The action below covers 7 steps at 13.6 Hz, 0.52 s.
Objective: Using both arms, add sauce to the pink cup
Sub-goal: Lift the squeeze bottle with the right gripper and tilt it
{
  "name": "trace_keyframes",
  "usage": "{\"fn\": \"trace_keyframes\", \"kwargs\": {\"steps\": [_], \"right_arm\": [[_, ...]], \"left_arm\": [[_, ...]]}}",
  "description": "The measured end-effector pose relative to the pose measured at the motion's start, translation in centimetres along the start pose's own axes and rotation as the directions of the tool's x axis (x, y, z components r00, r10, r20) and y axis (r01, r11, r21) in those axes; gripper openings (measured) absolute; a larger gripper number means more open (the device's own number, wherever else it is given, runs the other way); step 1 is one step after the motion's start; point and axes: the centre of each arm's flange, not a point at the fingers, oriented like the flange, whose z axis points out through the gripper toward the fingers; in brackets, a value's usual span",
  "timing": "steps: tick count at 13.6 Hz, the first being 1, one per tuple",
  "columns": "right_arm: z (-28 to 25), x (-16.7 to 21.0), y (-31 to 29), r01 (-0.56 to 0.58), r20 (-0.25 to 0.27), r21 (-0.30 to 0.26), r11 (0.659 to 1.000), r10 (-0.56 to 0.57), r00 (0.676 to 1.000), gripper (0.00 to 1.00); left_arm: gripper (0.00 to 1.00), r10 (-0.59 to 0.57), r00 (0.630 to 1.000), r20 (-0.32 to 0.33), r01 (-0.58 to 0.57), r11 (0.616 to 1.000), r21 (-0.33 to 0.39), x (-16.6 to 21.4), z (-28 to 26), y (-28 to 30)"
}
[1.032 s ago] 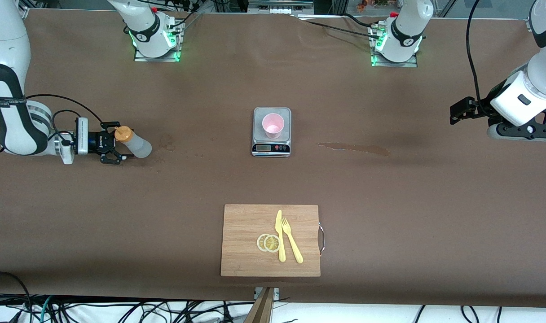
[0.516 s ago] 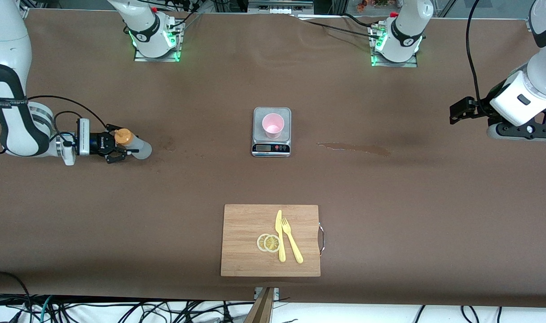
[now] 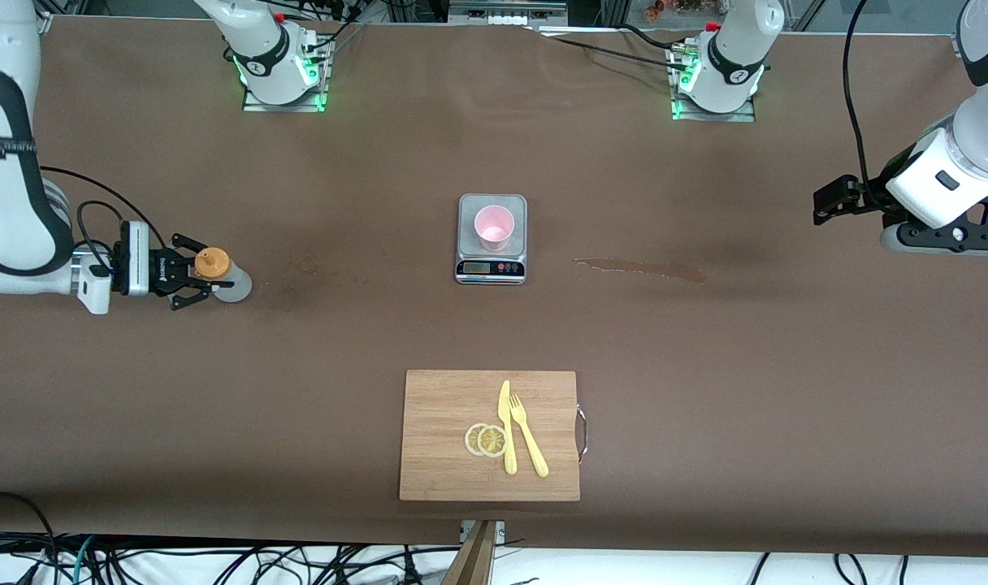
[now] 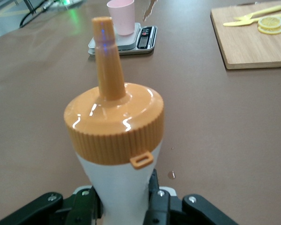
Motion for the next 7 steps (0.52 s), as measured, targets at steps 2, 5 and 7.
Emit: {"fn": "trace_keyframes", "kwargs": {"steps": [2,5,7], "right_arm": [[-0.5,4.5,0.5,-0.025,0.089,0.000,1.000,0.024,0.996,0.37],[0.2,10.6,1.0,-0.080,0.224,-0.005,0.997,0.079,0.971,0.37],[1.4,14.8,0.9,-0.127,0.306,-0.014,0.992,0.125,0.944,0.37]], "left_arm": [[1.00,0.000,1.000,0.000,0.000,1.000,0.000,0.0,0.0,0.0],[1.00,0.000,1.000,0.000,0.000,1.000,0.000,0.0,0.0,0.0],[1.00,0.000,1.000,0.000,0.000,1.000,0.000,0.0,0.0,0.0]]}}
